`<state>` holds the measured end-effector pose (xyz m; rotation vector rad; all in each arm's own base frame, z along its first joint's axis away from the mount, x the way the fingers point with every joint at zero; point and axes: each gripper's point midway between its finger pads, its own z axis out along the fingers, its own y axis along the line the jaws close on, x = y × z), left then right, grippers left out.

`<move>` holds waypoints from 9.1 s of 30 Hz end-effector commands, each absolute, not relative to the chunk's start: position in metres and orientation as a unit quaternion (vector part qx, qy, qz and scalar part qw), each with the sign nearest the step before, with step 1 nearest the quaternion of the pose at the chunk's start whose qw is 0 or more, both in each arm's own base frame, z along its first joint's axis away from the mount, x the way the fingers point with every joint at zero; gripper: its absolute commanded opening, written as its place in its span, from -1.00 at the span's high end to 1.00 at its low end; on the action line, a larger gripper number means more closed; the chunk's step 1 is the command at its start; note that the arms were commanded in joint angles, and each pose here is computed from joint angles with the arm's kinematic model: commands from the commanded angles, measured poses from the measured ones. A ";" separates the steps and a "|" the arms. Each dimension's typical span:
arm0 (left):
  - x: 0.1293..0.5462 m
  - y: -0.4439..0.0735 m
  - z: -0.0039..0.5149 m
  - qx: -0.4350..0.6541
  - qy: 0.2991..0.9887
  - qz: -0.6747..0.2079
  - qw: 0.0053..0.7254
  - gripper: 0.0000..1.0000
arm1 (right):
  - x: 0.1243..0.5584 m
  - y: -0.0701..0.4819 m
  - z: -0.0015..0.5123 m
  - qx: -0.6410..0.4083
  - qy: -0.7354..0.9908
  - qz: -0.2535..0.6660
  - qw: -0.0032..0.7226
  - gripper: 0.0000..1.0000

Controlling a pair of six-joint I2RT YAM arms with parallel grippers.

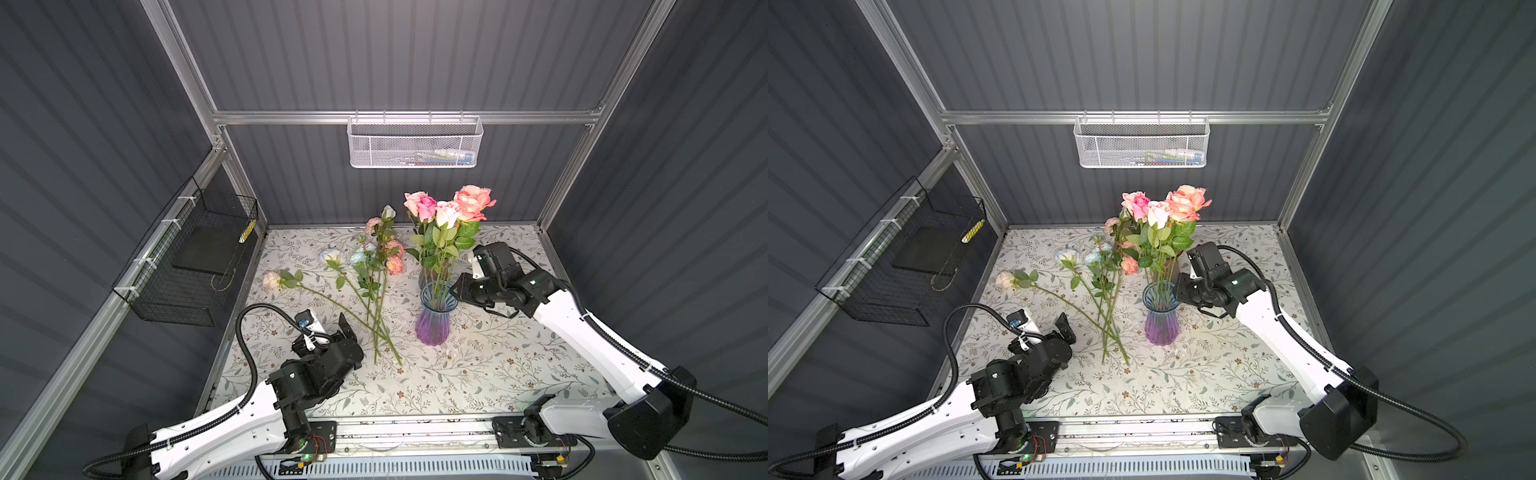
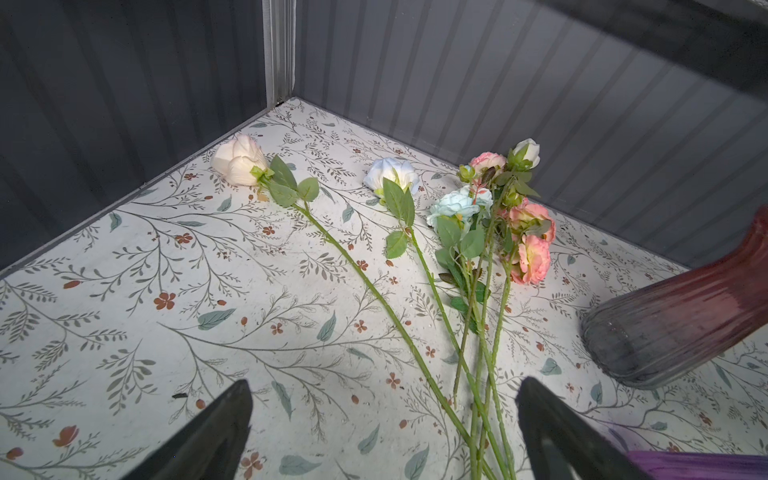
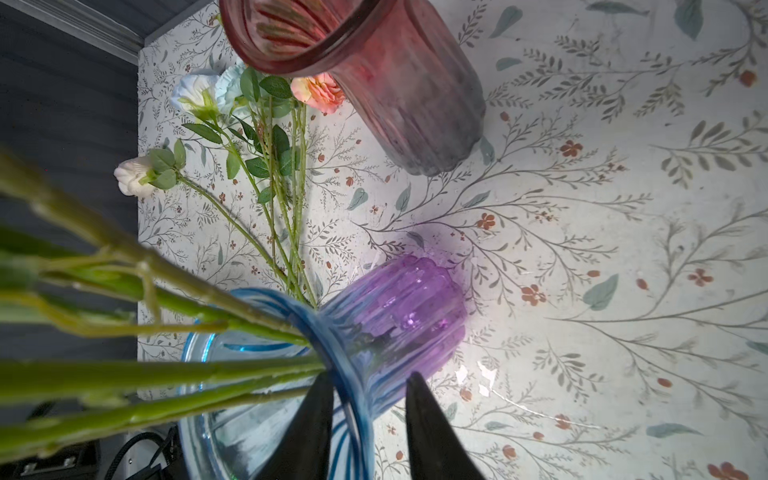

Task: Arrange the flowers into the vase

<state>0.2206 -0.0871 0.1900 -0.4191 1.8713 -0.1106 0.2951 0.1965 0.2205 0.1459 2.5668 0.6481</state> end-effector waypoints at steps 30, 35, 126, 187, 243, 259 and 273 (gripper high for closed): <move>0.214 -0.067 0.193 -0.185 0.790 -0.030 0.584 -0.99 | 0.300 0.169 0.239 0.044 0.933 0.201 0.296 1.00; 0.215 -0.070 0.201 -0.179 0.789 -0.028 0.587 -0.99 | 0.314 0.146 0.248 0.068 0.922 0.191 0.328 1.00; 0.218 -0.096 0.214 -0.147 0.809 -0.074 0.564 -1.00 | 0.445 0.167 0.236 0.142 0.919 0.174 0.325 -0.01; 0.261 -0.146 0.198 -0.047 0.876 -0.079 0.473 -0.89 | 0.321 0.200 0.249 0.049 0.915 0.308 0.256 1.00; 0.389 -0.189 0.074 0.082 0.966 0.020 0.245 1.00 | 0.232 0.120 0.293 0.057 0.874 0.247 0.414 0.27; 0.305 -0.166 0.205 0.089 0.939 -0.094 0.319 1.00 | 0.240 0.139 0.324 0.030 0.849 0.296 0.438 0.25; 0.208 -0.179 0.198 0.131 0.921 -0.252 0.266 1.00 | 0.257 0.173 0.338 0.010 0.837 0.349 0.422 0.24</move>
